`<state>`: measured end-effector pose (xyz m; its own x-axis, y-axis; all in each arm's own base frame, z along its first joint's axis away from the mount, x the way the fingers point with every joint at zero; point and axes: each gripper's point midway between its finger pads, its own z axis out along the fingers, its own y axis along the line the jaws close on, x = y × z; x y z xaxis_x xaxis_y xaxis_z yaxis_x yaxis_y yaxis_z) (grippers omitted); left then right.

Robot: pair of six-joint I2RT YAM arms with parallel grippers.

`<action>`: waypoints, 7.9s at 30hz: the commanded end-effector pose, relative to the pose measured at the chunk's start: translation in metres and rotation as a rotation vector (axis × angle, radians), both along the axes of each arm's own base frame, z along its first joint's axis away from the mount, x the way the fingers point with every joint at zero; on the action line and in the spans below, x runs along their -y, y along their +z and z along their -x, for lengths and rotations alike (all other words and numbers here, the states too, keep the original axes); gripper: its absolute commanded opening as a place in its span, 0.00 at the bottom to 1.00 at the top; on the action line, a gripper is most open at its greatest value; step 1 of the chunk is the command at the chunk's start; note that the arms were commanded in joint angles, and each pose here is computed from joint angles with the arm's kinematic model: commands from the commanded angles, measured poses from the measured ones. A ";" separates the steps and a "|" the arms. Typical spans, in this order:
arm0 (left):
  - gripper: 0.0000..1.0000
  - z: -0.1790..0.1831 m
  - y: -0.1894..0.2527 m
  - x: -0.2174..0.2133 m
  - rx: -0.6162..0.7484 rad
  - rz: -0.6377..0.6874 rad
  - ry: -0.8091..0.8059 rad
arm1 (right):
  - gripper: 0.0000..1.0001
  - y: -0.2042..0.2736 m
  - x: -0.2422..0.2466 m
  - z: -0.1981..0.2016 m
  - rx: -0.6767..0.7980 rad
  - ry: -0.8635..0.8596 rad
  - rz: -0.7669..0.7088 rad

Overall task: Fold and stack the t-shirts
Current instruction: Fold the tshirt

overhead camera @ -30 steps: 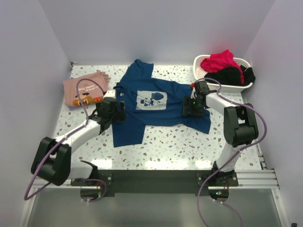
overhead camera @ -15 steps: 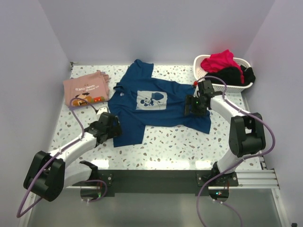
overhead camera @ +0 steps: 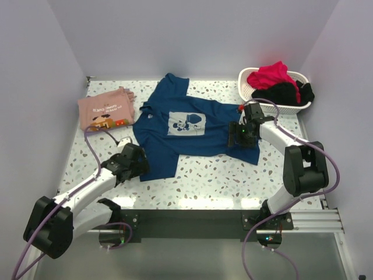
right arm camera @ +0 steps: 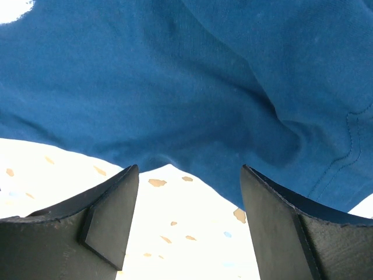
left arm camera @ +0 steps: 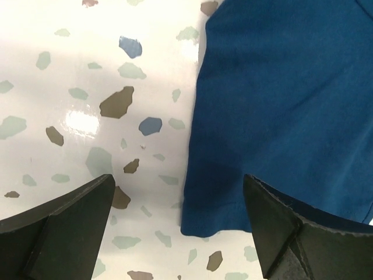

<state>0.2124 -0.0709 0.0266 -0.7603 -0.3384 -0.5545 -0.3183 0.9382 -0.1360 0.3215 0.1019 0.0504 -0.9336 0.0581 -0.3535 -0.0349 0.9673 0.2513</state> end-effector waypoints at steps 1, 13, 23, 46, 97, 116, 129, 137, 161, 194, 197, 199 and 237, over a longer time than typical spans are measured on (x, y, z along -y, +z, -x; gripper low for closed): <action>0.94 0.008 -0.002 -0.001 -0.024 -0.020 0.006 | 0.74 0.016 0.001 -0.002 0.046 -0.010 -0.014; 0.71 0.019 -0.008 0.007 -0.071 -0.073 -0.029 | 0.75 0.006 -0.001 0.001 0.034 -0.010 -0.030; 0.33 0.019 -0.011 0.016 -0.070 -0.041 -0.072 | 0.76 0.011 0.026 0.010 0.042 -0.087 0.010; 0.00 0.001 0.022 0.039 0.020 0.031 -0.183 | 0.77 -0.020 0.088 0.054 -0.046 -0.439 0.001; 0.00 0.015 0.173 0.086 0.258 0.309 -0.464 | 0.00 0.054 0.071 0.102 0.021 -0.343 0.121; 0.00 0.054 0.211 0.072 0.274 0.378 -0.473 | 0.00 0.073 0.055 0.140 -0.024 -0.269 0.152; 0.00 0.037 0.209 0.072 0.297 0.322 -0.464 | 0.00 0.069 0.053 0.127 0.001 -0.261 0.156; 0.00 -0.026 0.207 0.087 0.354 0.208 -0.444 | 0.00 0.050 0.044 0.070 0.016 -0.227 0.179; 0.00 -0.165 0.183 0.074 0.285 0.108 -0.431 | 0.00 0.015 0.085 -0.029 -0.064 -0.218 0.215; 0.00 -0.220 0.183 0.025 0.254 0.055 -0.364 | 0.00 0.038 0.100 -0.083 -0.012 -0.238 0.278; 0.00 -0.218 0.181 0.019 0.248 0.046 -0.354 | 0.00 0.039 0.102 -0.078 -0.010 -0.240 0.285; 0.00 -0.217 0.180 0.017 0.246 0.046 -0.355 | 0.00 0.038 0.103 -0.077 -0.011 -0.242 0.290; 0.00 -0.222 0.144 -0.023 0.163 0.036 -0.299 | 0.00 0.037 0.108 -0.096 -0.005 -0.247 0.291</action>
